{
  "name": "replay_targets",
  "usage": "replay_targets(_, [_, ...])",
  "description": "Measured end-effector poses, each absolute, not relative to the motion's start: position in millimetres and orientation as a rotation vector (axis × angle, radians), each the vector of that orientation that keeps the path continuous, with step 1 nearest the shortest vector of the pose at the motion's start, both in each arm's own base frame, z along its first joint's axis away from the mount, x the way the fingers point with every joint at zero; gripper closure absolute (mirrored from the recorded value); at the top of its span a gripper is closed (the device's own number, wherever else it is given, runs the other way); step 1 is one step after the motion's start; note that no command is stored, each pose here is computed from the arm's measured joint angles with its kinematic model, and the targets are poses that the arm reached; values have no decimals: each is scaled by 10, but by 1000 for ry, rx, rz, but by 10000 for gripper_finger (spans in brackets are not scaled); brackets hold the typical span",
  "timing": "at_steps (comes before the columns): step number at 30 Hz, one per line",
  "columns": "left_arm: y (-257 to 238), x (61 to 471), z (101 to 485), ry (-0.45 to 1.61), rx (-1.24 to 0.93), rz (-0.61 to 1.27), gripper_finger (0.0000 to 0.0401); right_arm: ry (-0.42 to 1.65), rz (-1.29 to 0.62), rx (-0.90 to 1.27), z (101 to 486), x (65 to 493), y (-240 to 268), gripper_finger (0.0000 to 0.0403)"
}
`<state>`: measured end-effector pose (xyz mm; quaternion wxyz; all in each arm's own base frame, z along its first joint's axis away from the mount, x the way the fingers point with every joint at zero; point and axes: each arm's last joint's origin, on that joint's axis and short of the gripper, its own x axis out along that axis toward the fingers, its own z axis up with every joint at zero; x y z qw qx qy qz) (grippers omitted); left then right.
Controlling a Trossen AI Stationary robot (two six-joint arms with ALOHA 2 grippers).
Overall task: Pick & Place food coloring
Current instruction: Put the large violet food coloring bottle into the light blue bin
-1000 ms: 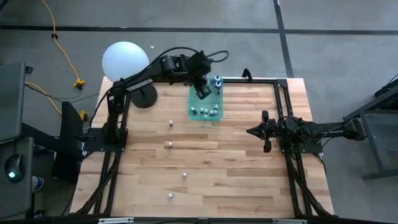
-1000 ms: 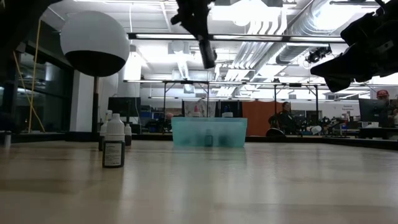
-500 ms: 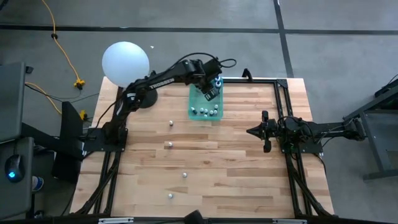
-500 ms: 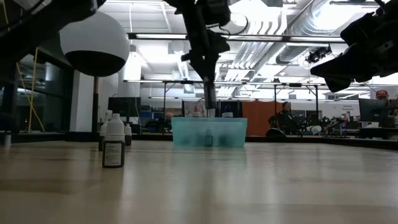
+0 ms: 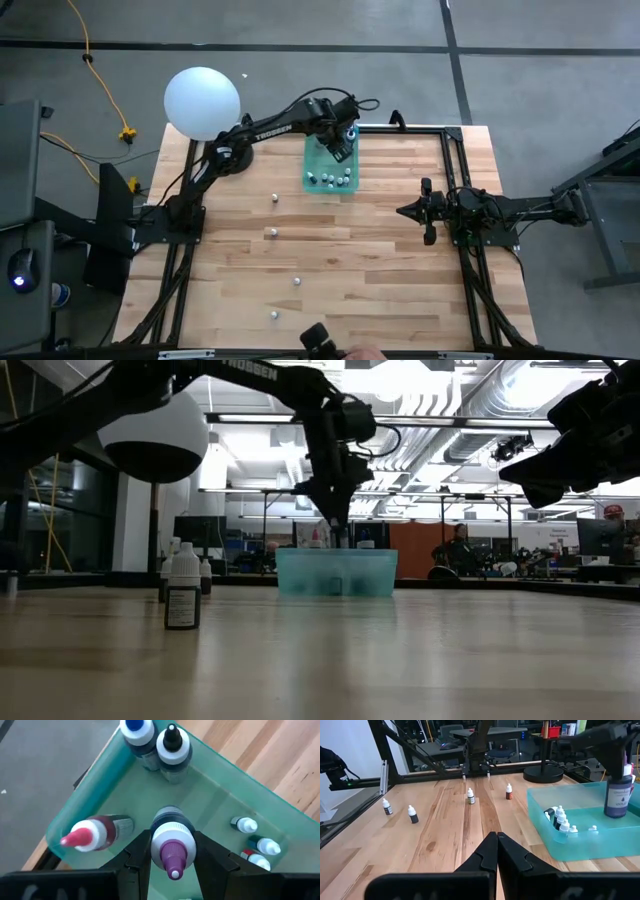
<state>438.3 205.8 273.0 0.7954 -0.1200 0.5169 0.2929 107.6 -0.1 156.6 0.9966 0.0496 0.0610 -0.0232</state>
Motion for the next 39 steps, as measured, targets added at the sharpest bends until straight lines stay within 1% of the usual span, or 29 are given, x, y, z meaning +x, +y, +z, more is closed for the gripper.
replay_targets(7, [2184,4428,2593,1094,-279,632,290,122,-47,99,1566,1076,-1,402])
replay_targets(17, [2291,4390,2591,1085,-257,691,290,122,-47,99,1566,1076,-2,402])
replay_targets(29, [2303,4372,2507,1146,-176,632,290,122,-47,99,1566,1076,-1,402])
replay_targets(39, [2296,4377,2469,1153,-184,599,290,122,-47,100,1567,1076,-1,402])
